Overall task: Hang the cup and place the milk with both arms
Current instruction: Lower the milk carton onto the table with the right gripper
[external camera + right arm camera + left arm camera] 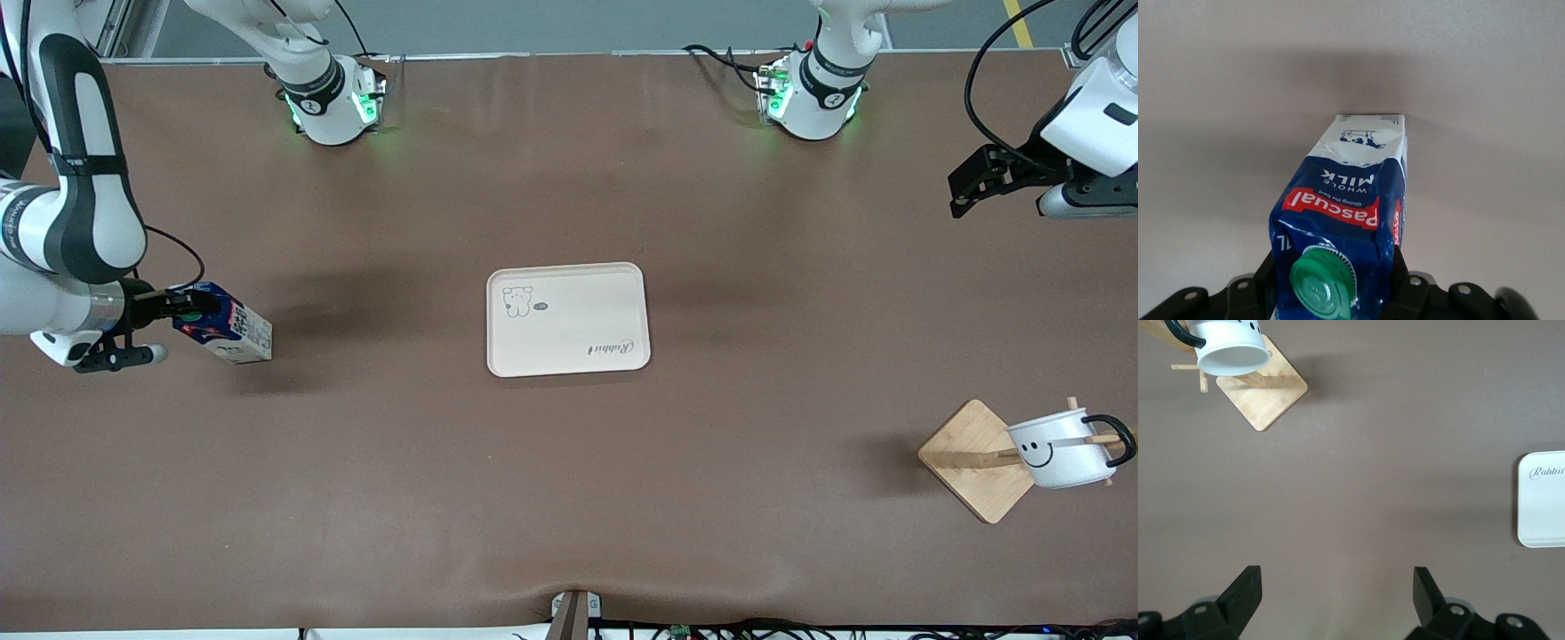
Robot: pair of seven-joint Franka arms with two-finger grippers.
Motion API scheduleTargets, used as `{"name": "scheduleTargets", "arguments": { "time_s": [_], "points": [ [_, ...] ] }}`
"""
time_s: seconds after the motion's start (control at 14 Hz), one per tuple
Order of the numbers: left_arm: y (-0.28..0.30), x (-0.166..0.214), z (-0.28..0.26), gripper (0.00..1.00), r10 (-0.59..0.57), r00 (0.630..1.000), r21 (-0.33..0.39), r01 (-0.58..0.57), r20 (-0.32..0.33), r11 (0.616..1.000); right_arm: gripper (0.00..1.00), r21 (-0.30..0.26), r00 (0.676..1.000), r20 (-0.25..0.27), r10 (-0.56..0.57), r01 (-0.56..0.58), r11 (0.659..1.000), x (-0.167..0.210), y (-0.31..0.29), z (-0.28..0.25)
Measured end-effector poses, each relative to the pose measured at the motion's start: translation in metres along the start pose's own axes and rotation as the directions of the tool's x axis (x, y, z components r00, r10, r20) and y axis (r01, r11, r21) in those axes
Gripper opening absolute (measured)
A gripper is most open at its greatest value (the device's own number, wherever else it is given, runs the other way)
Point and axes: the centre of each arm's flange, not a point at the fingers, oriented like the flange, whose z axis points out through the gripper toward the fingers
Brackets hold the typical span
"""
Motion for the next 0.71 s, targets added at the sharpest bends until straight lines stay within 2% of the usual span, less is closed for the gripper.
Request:
{"name": "scheduleTargets", "arguments": {
  "time_s": [0.5, 0.71],
  "points": [
    [0.008, -0.001, -0.001, 1.0, 0.015, 1.0, 0.001, -0.015, 0.0, 1.0, 0.65, 0.017, 0.998, 0.003, 0.055, -0.055, 0.998, -0.003, 0.001, 0.002],
    [0.011, -0.001, -0.001, 1.0, 0.02, 1.0, 0.002, -0.02, 0.0, 1.0, 0.65, 0.038, 0.996, 0.031, 0.079, -0.08, 0.996, -0.006, 0.001, 0.005]
  ]
}}
